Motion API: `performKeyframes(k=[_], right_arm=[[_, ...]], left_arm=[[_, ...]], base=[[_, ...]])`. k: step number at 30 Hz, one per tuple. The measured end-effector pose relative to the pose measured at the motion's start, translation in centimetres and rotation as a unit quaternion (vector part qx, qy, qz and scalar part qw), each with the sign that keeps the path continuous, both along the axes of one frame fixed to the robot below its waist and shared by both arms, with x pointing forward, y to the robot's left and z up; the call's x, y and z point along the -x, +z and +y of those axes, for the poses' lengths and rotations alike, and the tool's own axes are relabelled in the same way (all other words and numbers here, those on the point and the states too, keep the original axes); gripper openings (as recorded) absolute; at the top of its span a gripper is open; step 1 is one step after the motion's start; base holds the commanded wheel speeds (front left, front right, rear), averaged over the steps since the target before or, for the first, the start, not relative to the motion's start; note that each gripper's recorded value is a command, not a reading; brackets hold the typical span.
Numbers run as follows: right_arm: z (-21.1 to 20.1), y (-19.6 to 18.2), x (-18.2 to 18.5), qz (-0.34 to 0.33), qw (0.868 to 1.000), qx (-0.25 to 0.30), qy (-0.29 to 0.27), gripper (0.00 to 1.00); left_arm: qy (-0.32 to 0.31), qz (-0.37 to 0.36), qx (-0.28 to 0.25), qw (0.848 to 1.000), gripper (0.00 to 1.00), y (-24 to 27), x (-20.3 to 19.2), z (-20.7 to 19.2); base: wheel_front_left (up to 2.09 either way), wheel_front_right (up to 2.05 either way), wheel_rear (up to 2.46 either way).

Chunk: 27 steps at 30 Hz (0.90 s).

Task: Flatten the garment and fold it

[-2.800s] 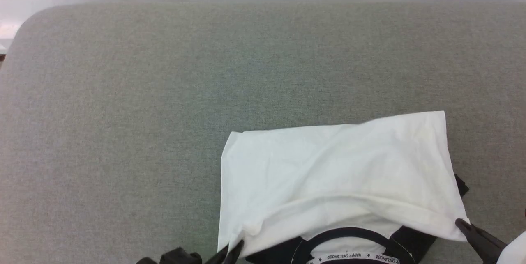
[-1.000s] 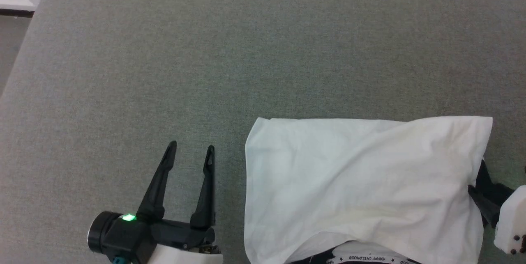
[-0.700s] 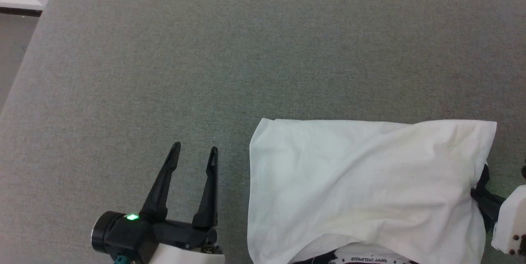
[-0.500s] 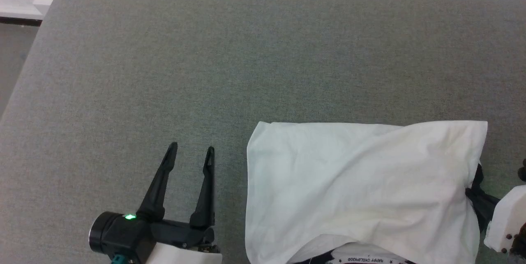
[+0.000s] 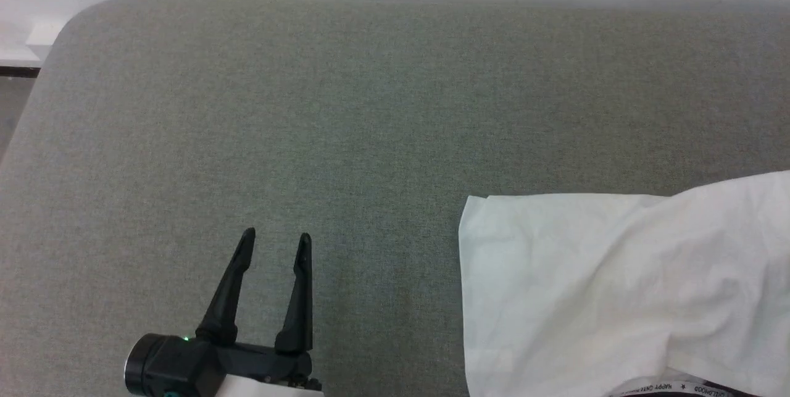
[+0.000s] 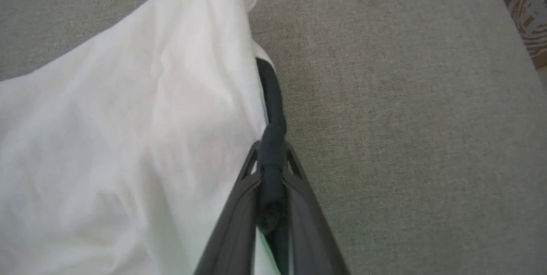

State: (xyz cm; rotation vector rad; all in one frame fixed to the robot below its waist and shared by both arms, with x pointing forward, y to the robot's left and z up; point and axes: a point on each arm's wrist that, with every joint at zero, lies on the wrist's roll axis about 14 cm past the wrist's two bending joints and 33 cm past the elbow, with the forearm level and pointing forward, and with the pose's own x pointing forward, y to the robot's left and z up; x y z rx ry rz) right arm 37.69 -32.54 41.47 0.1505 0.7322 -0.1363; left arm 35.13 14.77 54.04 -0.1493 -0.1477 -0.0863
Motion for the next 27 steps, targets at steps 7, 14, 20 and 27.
performKeyframes(k=[7, 14, 20, 27], right_arm=[[3.7, 2.1, -0.8, -0.030, 0.998, -0.028, 0.043, 0.00], [11.7, 3.7, 0.2, -0.018, 0.984, -0.093, 0.148, 0.00], [17.7, 4.1, 1.7, 0.011, 0.964, -0.125, 0.235, 0.00], [23.5, 4.6, 2.5, 0.022, 0.937, -0.150, 0.315, 0.00]], left_arm=[[-0.003, -0.004, 0.002, 1.000, 1.00, 0.2, 0.1, -0.2], [0.002, -0.004, 0.008, 1.000, 1.00, 0.3, 0.7, 0.0], [0.011, -0.007, 0.011, 1.000, 1.00, 0.6, 1.1, 0.5], [0.022, -0.007, 0.013, 1.000, 1.00, 0.6, 1.5, 1.0]], base=[[0.00, 0.00, 0.00], [0.00, 0.00, 0.00], [0.00, 0.00, 0.00], [0.00, 0.00, 0.00]])
